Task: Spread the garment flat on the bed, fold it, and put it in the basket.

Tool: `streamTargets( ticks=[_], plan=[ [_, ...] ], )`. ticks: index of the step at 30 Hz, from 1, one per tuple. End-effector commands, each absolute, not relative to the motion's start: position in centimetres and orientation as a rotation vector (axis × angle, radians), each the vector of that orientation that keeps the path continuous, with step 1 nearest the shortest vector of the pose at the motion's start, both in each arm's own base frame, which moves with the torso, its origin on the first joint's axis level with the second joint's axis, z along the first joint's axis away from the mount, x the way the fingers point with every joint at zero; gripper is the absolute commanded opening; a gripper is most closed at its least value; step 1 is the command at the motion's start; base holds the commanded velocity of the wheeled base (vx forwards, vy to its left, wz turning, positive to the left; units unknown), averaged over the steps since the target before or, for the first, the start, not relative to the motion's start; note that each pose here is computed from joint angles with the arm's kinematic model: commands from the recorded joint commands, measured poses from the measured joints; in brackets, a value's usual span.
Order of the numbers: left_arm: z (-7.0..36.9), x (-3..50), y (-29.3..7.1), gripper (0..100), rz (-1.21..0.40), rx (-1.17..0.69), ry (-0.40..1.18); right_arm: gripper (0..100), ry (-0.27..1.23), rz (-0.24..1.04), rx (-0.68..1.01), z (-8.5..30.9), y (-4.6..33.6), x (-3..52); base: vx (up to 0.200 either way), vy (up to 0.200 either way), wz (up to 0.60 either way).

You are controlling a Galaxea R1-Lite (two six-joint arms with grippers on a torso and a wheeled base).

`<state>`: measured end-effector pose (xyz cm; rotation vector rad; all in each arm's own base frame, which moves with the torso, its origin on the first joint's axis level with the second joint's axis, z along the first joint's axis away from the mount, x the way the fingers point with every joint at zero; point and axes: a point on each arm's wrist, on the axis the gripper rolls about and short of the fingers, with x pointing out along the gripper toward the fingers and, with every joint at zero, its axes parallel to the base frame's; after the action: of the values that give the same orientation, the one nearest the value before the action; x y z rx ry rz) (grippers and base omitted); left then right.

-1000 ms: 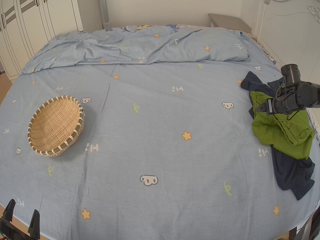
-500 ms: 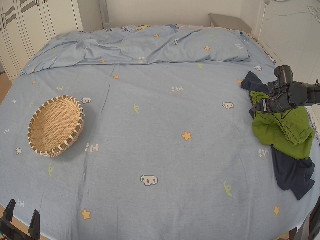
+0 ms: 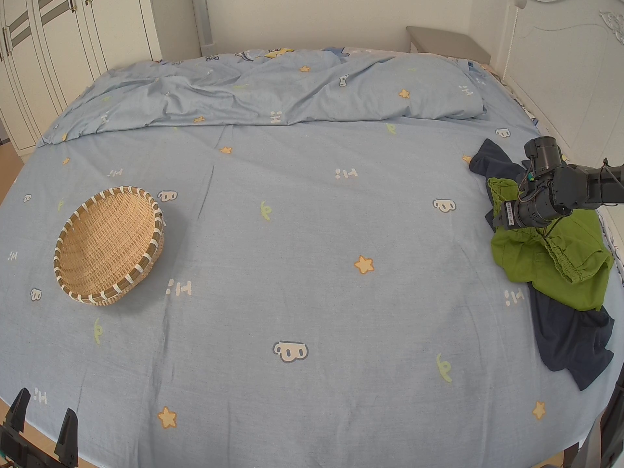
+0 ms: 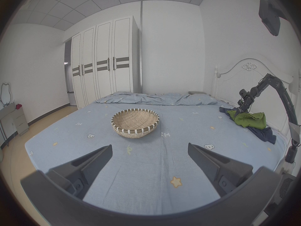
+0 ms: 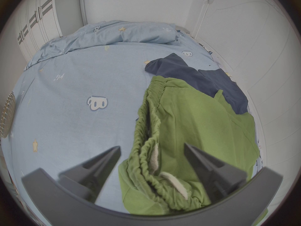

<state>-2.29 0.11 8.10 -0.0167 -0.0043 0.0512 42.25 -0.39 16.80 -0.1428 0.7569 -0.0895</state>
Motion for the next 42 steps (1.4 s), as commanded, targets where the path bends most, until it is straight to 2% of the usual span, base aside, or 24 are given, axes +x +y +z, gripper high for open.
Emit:
streamTargets(
  ticks=[1,10,11,16,20,32,42],
  plan=[
    [7.6,-2.3,0.1,100,0.052,-0.017,-0.004,0,0.756,-0.085,-0.144,16.8,-0.2,42.3,0.0,0.0,0.0],
    [7.6,-2.3,0.1,100,0.052,-0.017,-0.004,0,0.713,-0.08,-0.12,20.0,-0.1,41.5,0.0,0.0,0.0],
    [7.6,-2.3,0.1,100,0.052,-0.017,-0.004,0,0.706,-0.089,-0.017,23.4,0.0,40.0,0.0,0.0,0.0],
    [7.6,-2.3,0.1,100,0.052,-0.017,-0.004,0,0.724,0.023,0.228,29.0,0.3,36.7,0.0,0.0,0.0],
    [7.6,-2.3,0.1,100,0.052,-0.017,-0.004,0,0.793,0.086,0.338,30.1,0.4,34.2,0.0,0.0,0.0],
    [7.6,-2.3,0.1,100,0.052,-0.017,-0.004,0,0.668,0.149,0.462,35.1,2.0,29.0,0.0,0.0,0.0],
    [7.6,-2.3,0.1,100,0.052,-0.017,-0.004,0,0.607,0.148,0.547,37.3,2.0,26.0,0.0,0.0,0.0]
  ],
)
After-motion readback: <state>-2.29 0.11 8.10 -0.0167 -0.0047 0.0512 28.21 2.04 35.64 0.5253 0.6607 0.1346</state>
